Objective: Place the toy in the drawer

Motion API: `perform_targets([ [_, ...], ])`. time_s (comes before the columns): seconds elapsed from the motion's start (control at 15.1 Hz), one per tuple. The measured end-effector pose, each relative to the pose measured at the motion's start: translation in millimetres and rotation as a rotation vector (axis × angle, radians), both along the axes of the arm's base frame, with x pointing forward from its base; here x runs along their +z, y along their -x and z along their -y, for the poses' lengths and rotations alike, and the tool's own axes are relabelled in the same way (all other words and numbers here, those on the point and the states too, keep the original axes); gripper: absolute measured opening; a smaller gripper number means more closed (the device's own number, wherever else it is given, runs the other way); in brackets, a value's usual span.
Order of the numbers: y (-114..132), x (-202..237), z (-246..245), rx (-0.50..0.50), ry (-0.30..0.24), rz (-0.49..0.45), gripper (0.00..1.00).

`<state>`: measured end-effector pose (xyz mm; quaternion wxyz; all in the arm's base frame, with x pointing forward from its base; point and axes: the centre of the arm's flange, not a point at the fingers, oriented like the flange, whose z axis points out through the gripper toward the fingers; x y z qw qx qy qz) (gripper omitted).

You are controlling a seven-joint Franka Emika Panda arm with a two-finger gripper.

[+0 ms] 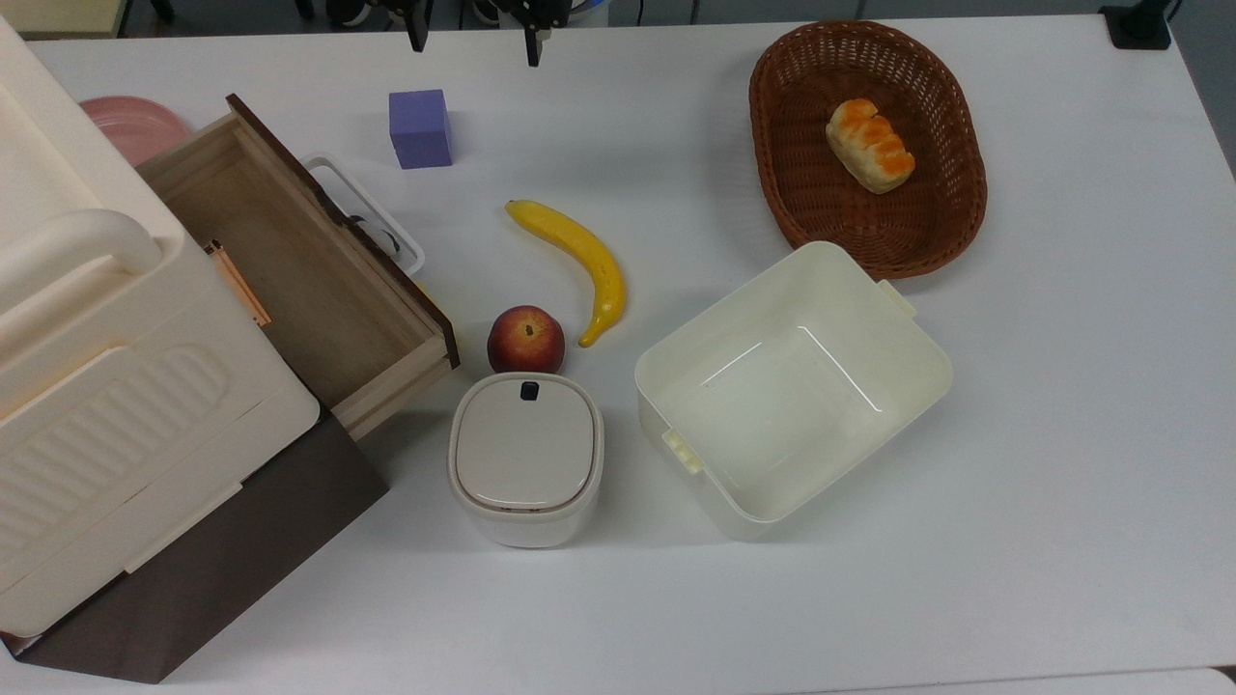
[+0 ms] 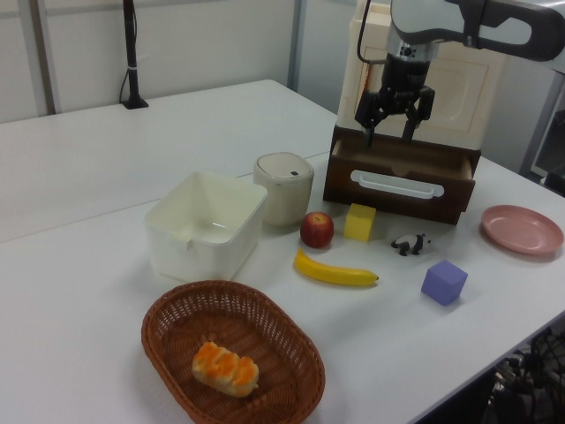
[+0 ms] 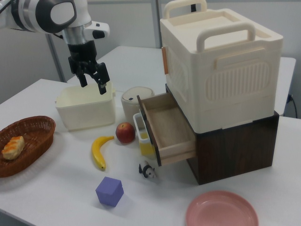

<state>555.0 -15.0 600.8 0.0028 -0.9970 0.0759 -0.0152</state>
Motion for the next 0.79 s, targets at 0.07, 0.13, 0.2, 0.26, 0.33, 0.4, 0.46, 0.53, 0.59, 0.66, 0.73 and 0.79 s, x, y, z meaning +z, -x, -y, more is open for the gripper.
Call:
perform_targets([
  [0.07,0.0,-0.1,-2.0,0.007,0.0,0.0,1.0],
  [0.13,0.0,0.1,-1.5,0.037,0.0,0.0,1.0],
  [0.2,0.1,0.2,-0.7,0.051,-0.002,0.001,1.0],
  [0.26,0.1,0.1,-0.4,0.059,-0.005,0.001,1.0],
  [0.33,0.1,0.2,-0.5,0.062,-0.006,0.001,1.0],
  [0.4,0.1,0.1,-0.6,0.063,-0.007,0.001,1.0],
  [0.46,0.1,0.2,-0.7,0.063,-0.009,0.001,1.0],
  [0.53,0.1,0.1,-0.8,0.063,-0.009,0.001,1.0],
  [0.59,0.1,0.1,-0.8,0.064,-0.009,0.001,1.0],
  [0.66,0.1,0.1,-0.8,0.064,-0.01,0.001,1.0],
  [0.73,0.1,0.1,-0.8,0.064,-0.01,0.001,1.0],
  [0.79,0.1,-0.1,-0.8,0.064,-0.01,0.001,1.0],
])
